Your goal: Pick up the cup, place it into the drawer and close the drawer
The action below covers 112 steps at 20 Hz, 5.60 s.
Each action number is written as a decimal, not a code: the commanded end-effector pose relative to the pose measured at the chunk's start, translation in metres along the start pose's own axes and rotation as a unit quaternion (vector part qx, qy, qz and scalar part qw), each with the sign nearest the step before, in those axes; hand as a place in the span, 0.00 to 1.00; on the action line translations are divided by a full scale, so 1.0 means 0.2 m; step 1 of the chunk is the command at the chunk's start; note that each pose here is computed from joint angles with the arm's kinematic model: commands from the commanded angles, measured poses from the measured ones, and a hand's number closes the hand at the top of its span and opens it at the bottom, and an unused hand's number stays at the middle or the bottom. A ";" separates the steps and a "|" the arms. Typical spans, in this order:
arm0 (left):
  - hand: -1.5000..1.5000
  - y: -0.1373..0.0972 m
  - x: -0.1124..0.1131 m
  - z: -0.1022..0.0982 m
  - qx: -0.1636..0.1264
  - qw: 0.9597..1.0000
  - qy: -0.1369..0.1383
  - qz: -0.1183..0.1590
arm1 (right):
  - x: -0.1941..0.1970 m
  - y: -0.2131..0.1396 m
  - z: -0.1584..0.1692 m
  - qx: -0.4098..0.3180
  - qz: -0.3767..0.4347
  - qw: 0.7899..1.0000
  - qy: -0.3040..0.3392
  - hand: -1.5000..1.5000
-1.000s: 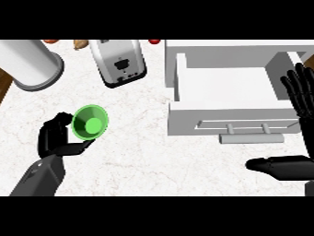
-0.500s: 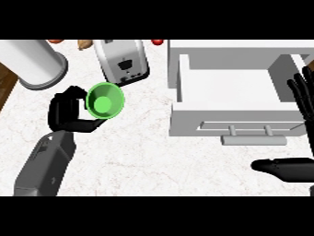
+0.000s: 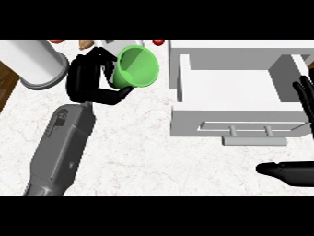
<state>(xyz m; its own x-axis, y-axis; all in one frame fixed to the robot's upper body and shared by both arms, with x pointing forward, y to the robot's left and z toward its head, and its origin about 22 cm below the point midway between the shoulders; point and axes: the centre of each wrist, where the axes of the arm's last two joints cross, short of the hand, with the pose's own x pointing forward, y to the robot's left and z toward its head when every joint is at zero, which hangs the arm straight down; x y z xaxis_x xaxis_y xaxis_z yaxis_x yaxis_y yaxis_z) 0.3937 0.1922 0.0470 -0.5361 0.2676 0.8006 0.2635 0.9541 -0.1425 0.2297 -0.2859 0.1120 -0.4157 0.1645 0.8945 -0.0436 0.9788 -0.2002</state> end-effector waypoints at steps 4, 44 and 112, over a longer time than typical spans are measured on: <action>1.00 -0.36 0.21 -0.28 -0.038 0.999 0.006 -0.014 | -0.01 -0.04 0.03 -0.001 0.005 1.000 0.002 0.00; 0.00 -0.81 -0.07 -0.40 -0.071 0.955 0.208 -0.197 | 0.03 0.00 -0.08 0.022 -0.018 0.999 -0.028 0.00; 0.00 0.28 0.48 0.09 0.050 0.987 0.132 -0.076 | -0.79 0.38 -0.66 0.256 0.416 0.868 0.089 1.00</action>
<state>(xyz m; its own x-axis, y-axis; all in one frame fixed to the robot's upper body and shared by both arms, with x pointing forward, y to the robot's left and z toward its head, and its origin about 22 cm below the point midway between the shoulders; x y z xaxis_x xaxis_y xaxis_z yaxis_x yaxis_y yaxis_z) 0.3419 0.2699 0.1073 -0.3346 0.0858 0.9384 0.0970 0.9937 -0.0563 0.3950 -0.2132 0.0061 -0.4075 0.8344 0.3711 -0.1774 0.3263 -0.9285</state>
